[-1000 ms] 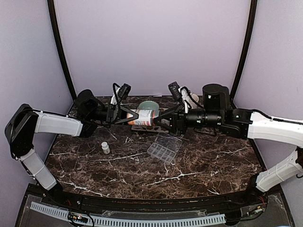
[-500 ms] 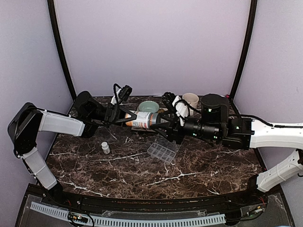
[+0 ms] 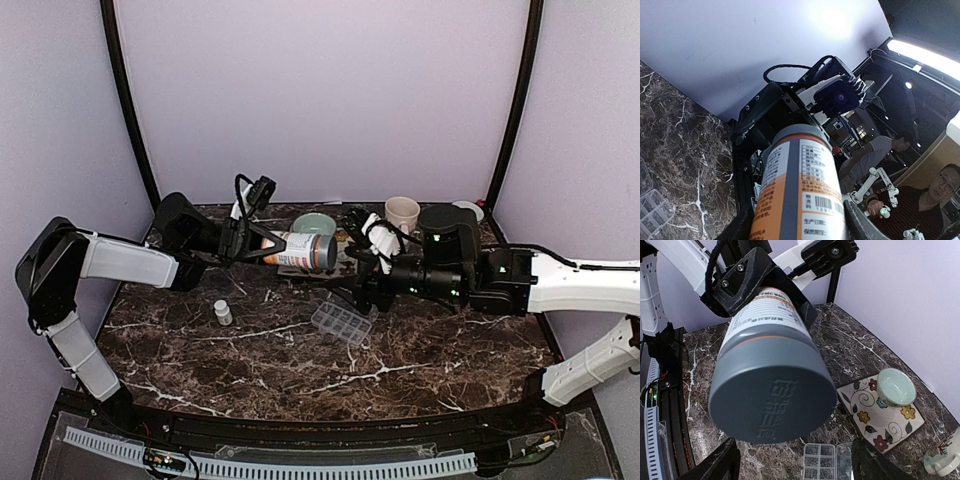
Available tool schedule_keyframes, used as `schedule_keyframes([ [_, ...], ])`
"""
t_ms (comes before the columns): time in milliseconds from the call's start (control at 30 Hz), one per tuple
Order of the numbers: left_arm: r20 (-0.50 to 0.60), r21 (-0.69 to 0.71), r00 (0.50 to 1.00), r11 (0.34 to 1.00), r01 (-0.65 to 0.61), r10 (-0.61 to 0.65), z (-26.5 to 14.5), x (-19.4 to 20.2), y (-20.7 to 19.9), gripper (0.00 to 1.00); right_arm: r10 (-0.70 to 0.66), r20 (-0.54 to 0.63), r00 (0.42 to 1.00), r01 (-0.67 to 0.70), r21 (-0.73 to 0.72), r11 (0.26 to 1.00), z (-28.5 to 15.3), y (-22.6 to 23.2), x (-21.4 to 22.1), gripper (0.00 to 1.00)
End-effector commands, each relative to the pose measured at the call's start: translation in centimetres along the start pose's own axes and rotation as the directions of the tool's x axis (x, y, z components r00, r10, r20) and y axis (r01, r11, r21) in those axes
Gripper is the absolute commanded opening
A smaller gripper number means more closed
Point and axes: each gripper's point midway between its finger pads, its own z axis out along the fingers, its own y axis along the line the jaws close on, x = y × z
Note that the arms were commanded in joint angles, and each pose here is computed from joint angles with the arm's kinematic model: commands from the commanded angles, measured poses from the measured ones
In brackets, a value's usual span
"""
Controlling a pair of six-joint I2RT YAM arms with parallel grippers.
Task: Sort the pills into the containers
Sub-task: Unscrew the lid of the pill bottle.
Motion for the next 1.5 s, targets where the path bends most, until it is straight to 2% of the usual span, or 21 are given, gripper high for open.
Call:
schedule_keyframes([
  [0,0.016,0.018,0.991,0.991,-0.131,0.131,-0.2,-0.9,-2.2,0.22,0.039,0.042,0.998,-0.040,0.012,0.999,-1.0,-0.4,-1.3,0.78],
  [133,0.025,-0.003,0.989,0.989,-0.148,0.148,-0.2,-1.0,-1.9,0.22,0.119,0.064,0.991,-0.120,0.004,0.993,-1.8,-0.5,-1.9,0.80],
  [267,0.040,-0.054,0.982,0.982,-0.181,0.183,-0.3,-1.3,-1.3,0.22,0.304,0.103,0.947,-0.302,-0.038,0.953,-2.6,-1.1,-3.0,0.81],
  [333,0.049,-0.086,0.976,0.975,-0.206,0.210,-0.4,-1.5,-1.0,0.22,0.407,0.111,0.906,-0.404,-0.055,0.913,-2.8,-1.6,-3.4,0.81],
  [467,0.054,-0.124,0.965,0.961,-0.249,0.257,-0.5,-1.8,-0.7,0.21,0.611,0.119,0.783,-0.603,-0.096,0.792,-3.2,-3.5,-3.7,0.80],
  [600,0.049,-0.130,0.960,0.955,-0.268,0.276,-0.5,-1.8,-0.7,0.21,0.735,0.096,0.671,-0.716,-0.171,0.676,-3.1,-4.2,-4.1,0.79],
  [733,0.039,-0.136,0.957,0.951,-0.278,0.286,-0.4,-1.8,-0.5,0.19,0.785,0.071,0.615,-0.754,-0.240,0.612,-2.8,-4.0,-5.3,0.79],
  [933,0.025,-0.149,0.955,0.945,-0.290,0.296,-0.4,-1.8,-0.4,0.16,0.823,0.016,0.569,-0.786,-0.285,0.549,-1.8,-3.7,-6.0,0.79],
  [1467,0.020,-0.161,0.951,0.940,-0.302,0.309,-0.3,-2.4,-0.2,0.16,0.846,-0.087,0.526,-0.821,-0.313,0.478,0.0,-2.6,-4.9,0.77],
])
